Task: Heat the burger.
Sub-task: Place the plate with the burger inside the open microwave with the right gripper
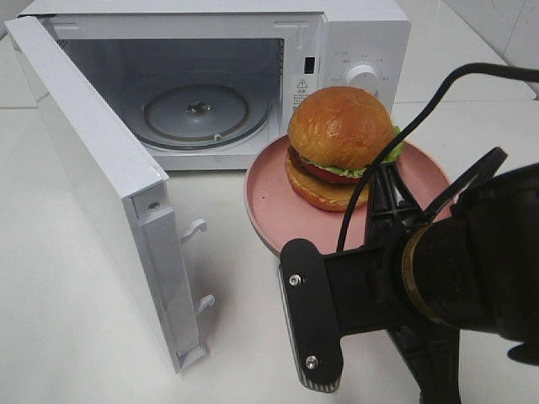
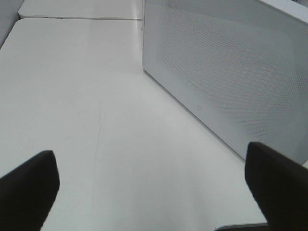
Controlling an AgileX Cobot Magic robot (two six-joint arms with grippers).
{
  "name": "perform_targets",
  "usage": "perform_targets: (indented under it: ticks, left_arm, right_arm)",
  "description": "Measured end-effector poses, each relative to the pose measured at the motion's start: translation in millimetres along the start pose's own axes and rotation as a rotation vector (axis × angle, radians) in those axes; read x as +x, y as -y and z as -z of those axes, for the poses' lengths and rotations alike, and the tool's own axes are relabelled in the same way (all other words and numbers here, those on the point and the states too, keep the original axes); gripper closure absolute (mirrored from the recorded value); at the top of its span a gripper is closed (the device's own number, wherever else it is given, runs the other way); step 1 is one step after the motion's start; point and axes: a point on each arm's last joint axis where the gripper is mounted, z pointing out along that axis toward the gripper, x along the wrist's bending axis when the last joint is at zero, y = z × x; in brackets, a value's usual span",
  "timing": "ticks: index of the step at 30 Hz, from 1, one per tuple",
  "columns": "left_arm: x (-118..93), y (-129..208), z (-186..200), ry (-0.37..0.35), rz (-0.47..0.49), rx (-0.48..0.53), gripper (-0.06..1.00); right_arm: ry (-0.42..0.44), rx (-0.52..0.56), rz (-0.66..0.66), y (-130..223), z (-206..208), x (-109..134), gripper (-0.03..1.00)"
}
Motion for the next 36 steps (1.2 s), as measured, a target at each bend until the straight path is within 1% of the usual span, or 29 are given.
perform_targets:
  ticks: [11, 13, 16, 20, 23, 25, 32, 36]
  left_arm:
    - [0.0, 0.0, 0.0, 0.000, 0.000, 0.000, -0.04]
    - [0.0, 0.0, 0.0, 0.000, 0.000, 0.000, -0.04]
    - [0.0, 0.0, 0.0, 0.000, 0.000, 0.000, -0.04]
    - [0.0, 0.0, 0.0, 0.000, 0.000, 0.000, -0.04]
    - [0.0, 0.0, 0.0, 0.000, 0.000, 0.000, -0.04]
    - [0.0, 0.0, 0.0, 0.000, 0.000, 0.000, -0.04]
    - [0.0, 0.0, 0.0, 0.000, 0.000, 0.000, -0.04]
    - [0.0, 0.0, 0.0, 0.000, 0.000, 0.000, -0.04]
  right_arm:
    - [-0.002, -0.006, 0.047, 9.9, -10.0, -11.7, 0.92]
    - [0.002, -0.031, 0.072, 11.9, -13.6, -16.1, 0.92]
    - [0.003, -0.035, 0.078, 12.5, -14.4, -17.1, 0.92]
    - [0.015, -0.063, 0.150, 14.7, -18.0, -22.5, 0.92]
    - [0.017, -0.067, 0.164, 14.8, -18.4, -23.1, 0.92]
    - [0.032, -0.101, 0.229, 14.6, -20.2, -26.5, 0.92]
    - [0.051, -0.127, 0.287, 17.7, -23.9, -32.3, 0.92]
    - [0.043, -0.147, 0.306, 21.9, -27.4, -35.7, 0.92]
